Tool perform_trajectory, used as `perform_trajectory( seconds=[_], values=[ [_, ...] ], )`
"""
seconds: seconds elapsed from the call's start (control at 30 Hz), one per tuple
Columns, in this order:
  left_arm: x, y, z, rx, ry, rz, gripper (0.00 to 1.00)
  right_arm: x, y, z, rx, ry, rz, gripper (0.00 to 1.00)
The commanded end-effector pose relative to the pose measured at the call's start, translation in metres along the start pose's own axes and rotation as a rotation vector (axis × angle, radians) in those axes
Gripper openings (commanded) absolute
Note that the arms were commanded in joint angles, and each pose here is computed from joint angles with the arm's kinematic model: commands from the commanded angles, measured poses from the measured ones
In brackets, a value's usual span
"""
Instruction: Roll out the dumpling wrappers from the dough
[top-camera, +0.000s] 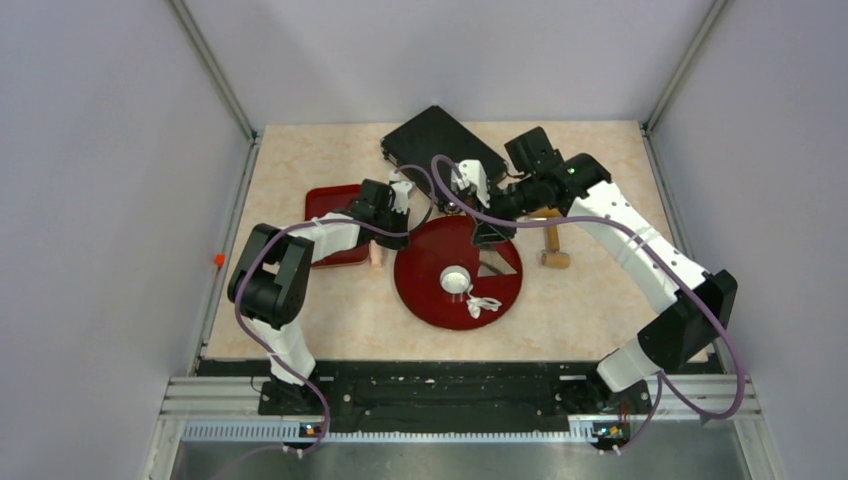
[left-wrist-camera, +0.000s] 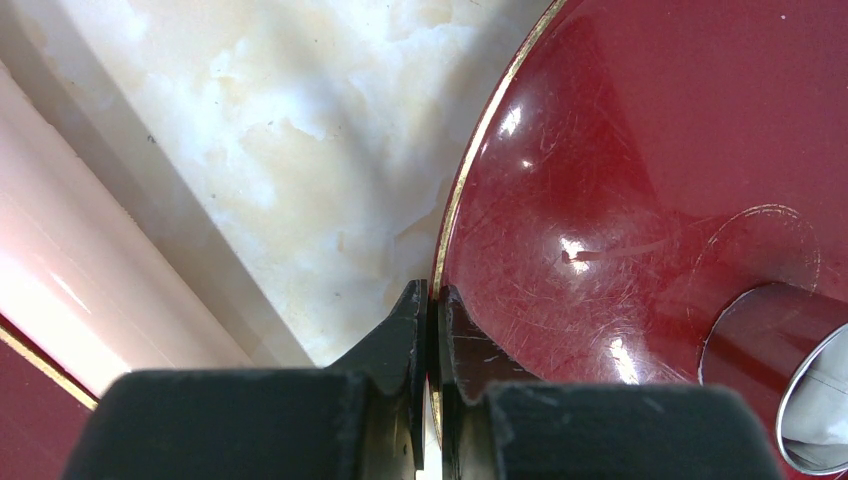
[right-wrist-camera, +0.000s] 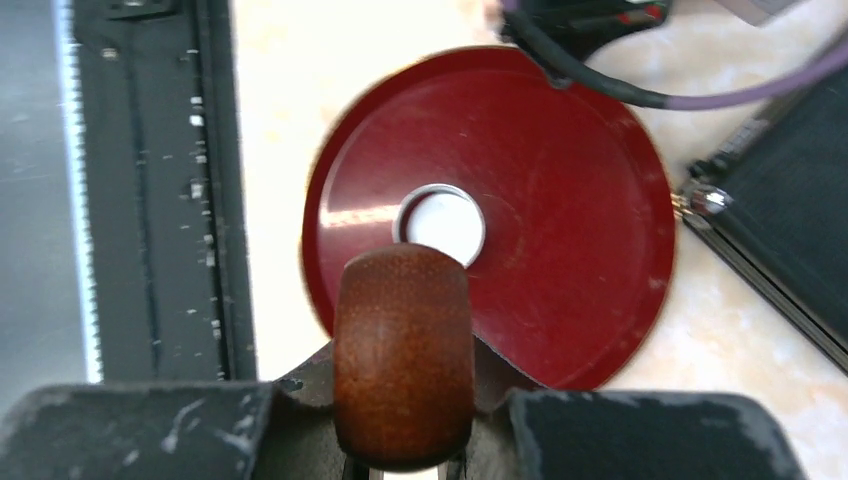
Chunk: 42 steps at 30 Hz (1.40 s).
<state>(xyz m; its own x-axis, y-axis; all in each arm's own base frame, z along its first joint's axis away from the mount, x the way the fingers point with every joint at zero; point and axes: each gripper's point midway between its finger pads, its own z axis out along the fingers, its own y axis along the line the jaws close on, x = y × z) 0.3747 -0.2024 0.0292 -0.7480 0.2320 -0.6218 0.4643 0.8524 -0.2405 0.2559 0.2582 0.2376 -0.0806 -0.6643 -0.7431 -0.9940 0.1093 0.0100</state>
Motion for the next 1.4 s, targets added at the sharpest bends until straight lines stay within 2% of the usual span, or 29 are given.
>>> perform_trajectory(
  seconds=[0.0,0.27,0.43,0.63,0.83,1.17,1.37],
  values=[
    [-0.020,0.009,-0.008,-0.051,-0.071,0.015,0.00,-0.021,0.042,-0.011,-0.196,-0.110,0.009,0.00],
    [-0.020,0.010,-0.007,-0.051,-0.070,0.015,0.00,-0.001,0.072,0.006,-0.326,-0.140,0.025,0.00],
    [-0.020,0.010,-0.007,-0.054,-0.069,0.015,0.00,0.007,0.064,0.029,-0.266,-0.135,0.022,0.00],
    [-0.020,0.010,-0.007,-0.054,-0.070,0.014,0.00,0.015,0.033,0.047,-0.132,-0.113,0.008,0.00],
    [-0.019,0.010,-0.007,-0.052,-0.067,0.014,0.00,0.032,0.018,0.061,-0.096,-0.058,0.009,0.00],
    [-0.020,0.010,-0.008,-0.051,-0.070,0.015,0.00,0.060,0.007,0.063,-0.034,0.049,-0.023,0.00],
    [-0.020,0.010,-0.007,-0.052,-0.069,0.015,0.00,0.070,-0.019,0.061,0.066,0.083,-0.013,0.00]
  ],
)
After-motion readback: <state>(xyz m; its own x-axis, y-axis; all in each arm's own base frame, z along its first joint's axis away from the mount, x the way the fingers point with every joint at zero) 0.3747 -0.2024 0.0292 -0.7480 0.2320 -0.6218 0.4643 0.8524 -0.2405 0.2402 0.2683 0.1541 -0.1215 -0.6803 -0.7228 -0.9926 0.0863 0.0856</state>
